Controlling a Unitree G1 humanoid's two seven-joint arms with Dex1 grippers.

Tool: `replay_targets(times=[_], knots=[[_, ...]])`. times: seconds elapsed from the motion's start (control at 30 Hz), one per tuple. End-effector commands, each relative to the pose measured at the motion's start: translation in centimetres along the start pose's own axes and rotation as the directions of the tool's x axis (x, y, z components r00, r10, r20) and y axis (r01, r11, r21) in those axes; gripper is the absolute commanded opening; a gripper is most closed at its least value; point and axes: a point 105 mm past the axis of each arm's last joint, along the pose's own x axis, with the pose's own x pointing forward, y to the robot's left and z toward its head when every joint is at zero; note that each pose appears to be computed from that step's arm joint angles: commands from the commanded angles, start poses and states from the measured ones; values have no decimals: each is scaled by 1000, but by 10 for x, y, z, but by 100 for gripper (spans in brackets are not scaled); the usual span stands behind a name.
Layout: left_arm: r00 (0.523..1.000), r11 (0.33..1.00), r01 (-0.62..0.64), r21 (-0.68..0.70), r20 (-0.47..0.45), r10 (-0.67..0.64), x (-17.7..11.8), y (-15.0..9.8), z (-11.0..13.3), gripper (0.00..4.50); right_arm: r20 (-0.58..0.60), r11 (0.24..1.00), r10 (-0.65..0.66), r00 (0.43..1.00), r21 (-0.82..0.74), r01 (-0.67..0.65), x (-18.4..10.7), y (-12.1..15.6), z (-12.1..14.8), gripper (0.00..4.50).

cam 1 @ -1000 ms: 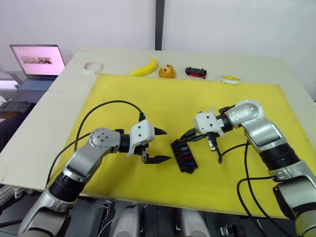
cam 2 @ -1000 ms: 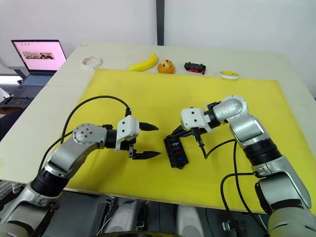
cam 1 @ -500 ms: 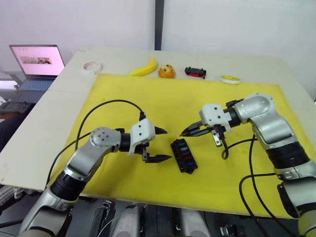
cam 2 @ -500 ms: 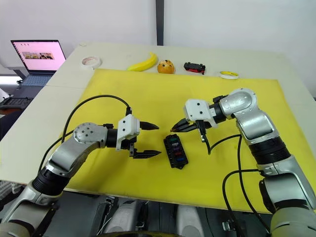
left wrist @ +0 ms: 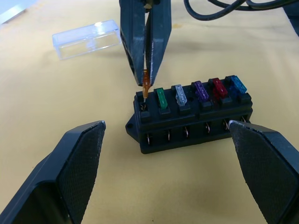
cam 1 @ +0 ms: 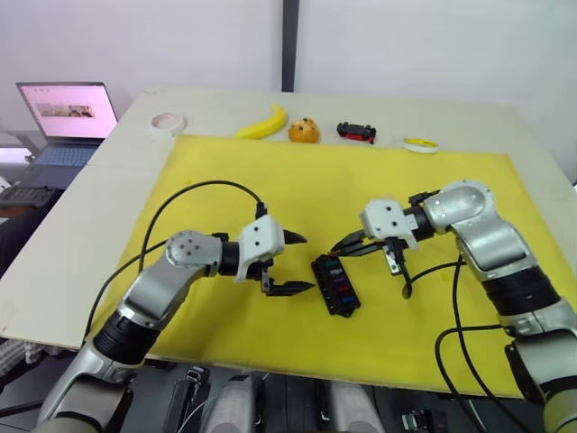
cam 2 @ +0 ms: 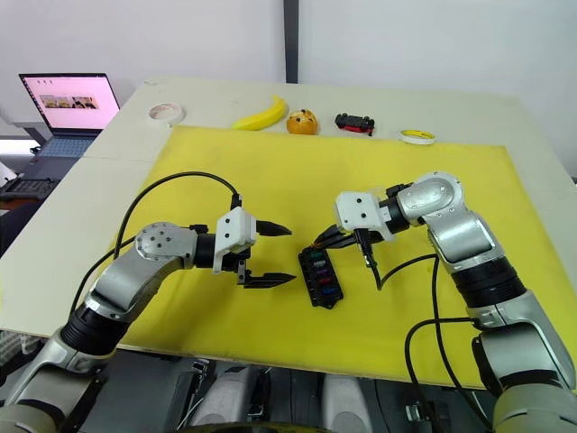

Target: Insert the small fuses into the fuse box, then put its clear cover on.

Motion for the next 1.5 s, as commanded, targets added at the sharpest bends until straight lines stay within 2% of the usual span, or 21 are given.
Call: replay_targets(times=[0.03, 0.7, 1.5], knots=[[1000, 999, -15, 43, 22, 14, -5, 2, 10, 443, 7, 999, -19, 1000, -41, 19, -2, -6, 7, 0], [1000, 999, -14, 52, 23, 13, -4, 1, 10, 443, 35, 999, 5, 999, -32, -4, 0, -2, 14, 0], [1000, 998, -9, 63, 22, 8, -2, 2, 10, 443, -25, 999, -1, 1000, -38, 0, 5, -4, 0, 0]])
